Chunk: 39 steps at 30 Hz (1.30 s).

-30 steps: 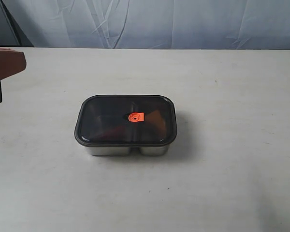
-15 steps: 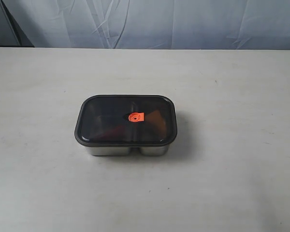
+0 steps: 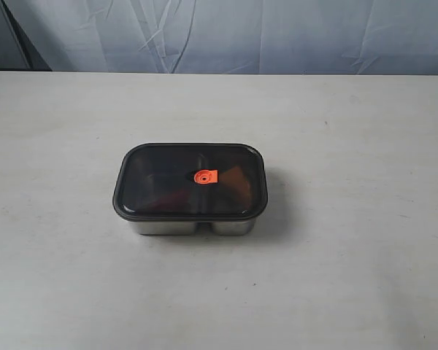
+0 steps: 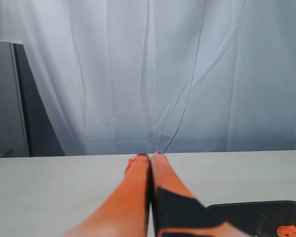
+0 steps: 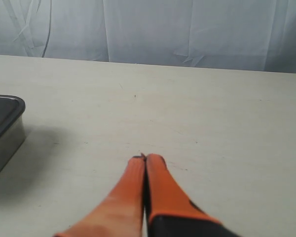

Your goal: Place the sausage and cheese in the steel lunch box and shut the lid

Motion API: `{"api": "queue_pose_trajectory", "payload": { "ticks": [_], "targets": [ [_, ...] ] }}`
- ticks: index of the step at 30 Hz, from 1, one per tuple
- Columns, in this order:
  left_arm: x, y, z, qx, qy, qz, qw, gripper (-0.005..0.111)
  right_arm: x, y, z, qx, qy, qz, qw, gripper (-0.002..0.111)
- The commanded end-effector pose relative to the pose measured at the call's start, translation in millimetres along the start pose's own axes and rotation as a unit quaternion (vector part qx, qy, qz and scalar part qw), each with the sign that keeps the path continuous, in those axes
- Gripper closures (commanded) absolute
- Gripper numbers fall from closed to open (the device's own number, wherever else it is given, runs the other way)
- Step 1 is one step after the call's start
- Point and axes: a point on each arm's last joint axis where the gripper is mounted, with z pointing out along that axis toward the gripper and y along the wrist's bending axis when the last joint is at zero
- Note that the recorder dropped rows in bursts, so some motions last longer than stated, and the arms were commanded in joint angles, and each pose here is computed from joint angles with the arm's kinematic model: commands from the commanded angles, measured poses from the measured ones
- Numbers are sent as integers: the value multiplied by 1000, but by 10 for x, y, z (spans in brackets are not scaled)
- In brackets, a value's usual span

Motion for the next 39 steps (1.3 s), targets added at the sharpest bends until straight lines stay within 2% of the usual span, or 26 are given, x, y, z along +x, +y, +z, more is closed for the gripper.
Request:
{"api": "queue_pose_trajectory", "payload": {
  "ticks": [1, 20, 25, 32, 39],
  "targets": [
    [191, 19, 16, -11, 21, -19, 1000, 107, 7, -5, 1, 4, -4, -2, 1000, 109],
    [861, 83, 148, -19, 78, -21, 997, 107, 8, -3, 1, 3, -4, 1, 1000, 109],
    [862, 84, 150, -18, 73, -15, 997, 107, 8, -3, 1, 3, -4, 1, 1000, 109],
    [866, 83, 150, -14, 76, 30, 997, 107, 8, -3, 1, 3, -4, 1, 1000, 109],
    [898, 80, 144, -14, 94, 19, 995, 107, 8, -3, 1, 3, -4, 1, 1000, 109]
  ]
}}
